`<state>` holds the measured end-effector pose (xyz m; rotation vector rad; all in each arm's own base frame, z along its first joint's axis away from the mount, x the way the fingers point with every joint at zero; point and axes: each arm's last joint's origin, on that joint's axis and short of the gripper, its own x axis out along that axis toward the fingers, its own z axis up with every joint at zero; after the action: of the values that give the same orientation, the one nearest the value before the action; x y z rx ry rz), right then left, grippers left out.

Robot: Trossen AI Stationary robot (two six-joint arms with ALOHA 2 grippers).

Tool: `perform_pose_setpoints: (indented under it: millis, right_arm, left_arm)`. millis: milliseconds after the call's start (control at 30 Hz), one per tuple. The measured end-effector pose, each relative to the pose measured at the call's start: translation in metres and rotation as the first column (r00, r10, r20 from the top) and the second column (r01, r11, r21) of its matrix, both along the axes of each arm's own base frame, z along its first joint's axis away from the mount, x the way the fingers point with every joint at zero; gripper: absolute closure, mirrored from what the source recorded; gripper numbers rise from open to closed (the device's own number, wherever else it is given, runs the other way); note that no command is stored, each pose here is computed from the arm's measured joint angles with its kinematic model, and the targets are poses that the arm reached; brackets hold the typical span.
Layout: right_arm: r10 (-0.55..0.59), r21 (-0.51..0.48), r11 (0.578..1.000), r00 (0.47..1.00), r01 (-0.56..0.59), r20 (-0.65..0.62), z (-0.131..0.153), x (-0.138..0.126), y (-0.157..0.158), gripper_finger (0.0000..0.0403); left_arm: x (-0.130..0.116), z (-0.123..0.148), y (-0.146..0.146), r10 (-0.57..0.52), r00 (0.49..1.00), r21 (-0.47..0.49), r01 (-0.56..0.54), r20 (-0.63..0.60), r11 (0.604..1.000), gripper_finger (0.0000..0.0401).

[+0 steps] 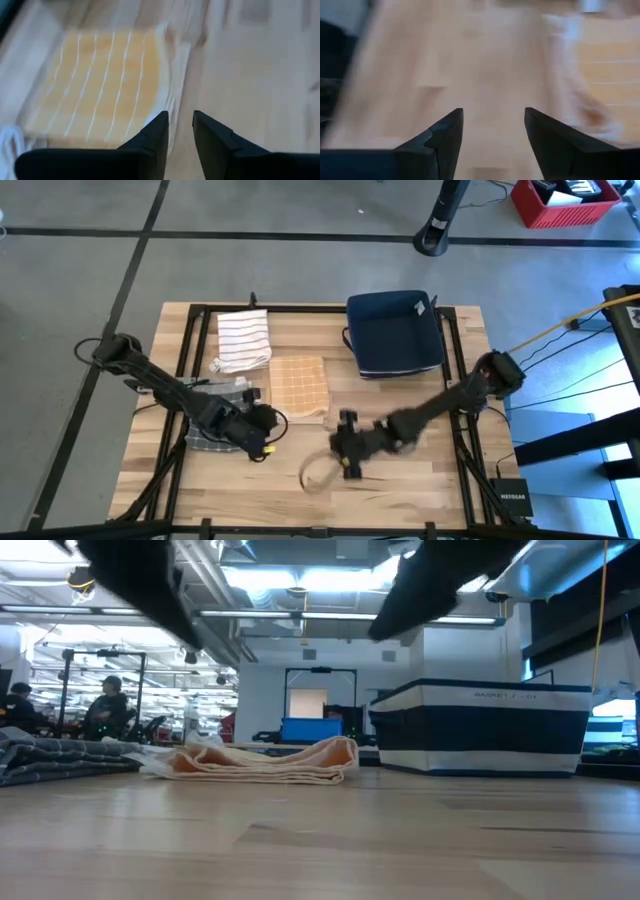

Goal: Fold towel
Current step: Stack the black towel on top of the orange towel

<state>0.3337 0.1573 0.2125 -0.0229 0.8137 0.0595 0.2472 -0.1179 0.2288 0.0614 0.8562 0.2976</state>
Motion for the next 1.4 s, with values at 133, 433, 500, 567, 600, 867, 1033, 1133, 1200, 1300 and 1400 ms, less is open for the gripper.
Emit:
perform_pose_setpoints:
  millis: [133,433,500,567,600,867,1033,1133,1200,1300,1400]
  right_arm:
    - [0.0,0.029,1.0,1.0,-0.001,0.013,-0.01,-0.012,0.035,0.0187]
    - [-0.076,-0.002,0.997,0.996,0.076,0.042,-0.034,-0.041,0.086,0.0187]
    - [-0.084,-0.038,0.996,0.995,0.086,0.046,-0.041,-0.042,0.089,0.0187]
    - [-0.084,-0.051,0.995,0.996,0.085,0.033,-0.046,-0.042,0.089,0.0187]
    - [-0.086,-0.051,0.995,0.996,0.088,0.027,-0.048,-0.041,0.088,0.0187]
    - [-0.091,-0.029,0.995,0.996,0.092,0.01,-0.049,-0.035,0.082,0.0187]
    - [-0.093,-0.03,0.995,0.996,0.093,0.01,-0.049,-0.035,0.082,0.0187]
    - [-0.092,-0.029,0.995,0.996,0.093,0.011,-0.049,-0.035,0.082,0.0187]
    - [-0.093,-0.03,0.995,0.996,0.093,0.01,-0.049,-0.035,0.082,0.0187]
    - [-0.093,-0.031,0.995,0.996,0.093,0.011,-0.049,-0.035,0.082,0.0187]
    - [-0.093,-0.031,0.995,0.996,0.093,0.011,-0.049,-0.035,0.082,0.0187]
  left_arm:
    - [0.009,0.005,0.002,-0.072,0.996,-0.002,0.072,0.043,0.997,0.0278]
    - [-0.014,0.012,-0.019,-0.201,0.96,-0.1,0.185,-0.193,0.978,0.0174]
    - [-0.03,0.011,-0.034,-0.192,0.953,-0.122,0.167,-0.233,0.978,0.0172]
    - [-0.047,0.007,-0.048,-0.145,0.952,-0.148,0.108,-0.268,0.983,0.0172]
    - [-0.057,0.004,-0.054,-0.115,0.947,-0.146,0.074,-0.299,0.987,0.0172]
    - [-0.101,-0.042,-0.086,0.012,0.886,0.04,0.007,-0.463,0.999,0.0174]
    - [-0.102,-0.069,-0.091,0.053,0.86,0.101,-0.001,-0.507,0.995,0.0184]
    - [-0.101,-0.08,-0.092,0.057,0.844,0.133,0.016,-0.533,0.991,0.0186]
    - [-0.102,-0.086,-0.091,0.063,0.833,0.158,0.03,-0.55,0.987,0.0186]
    - [-0.103,-0.094,-0.087,0.09,0.821,0.191,0.023,-0.564,0.981,0.0188]
    - [-0.103,-0.096,-0.086,0.086,0.819,0.198,0.034,-0.567,0.98,0.0197]
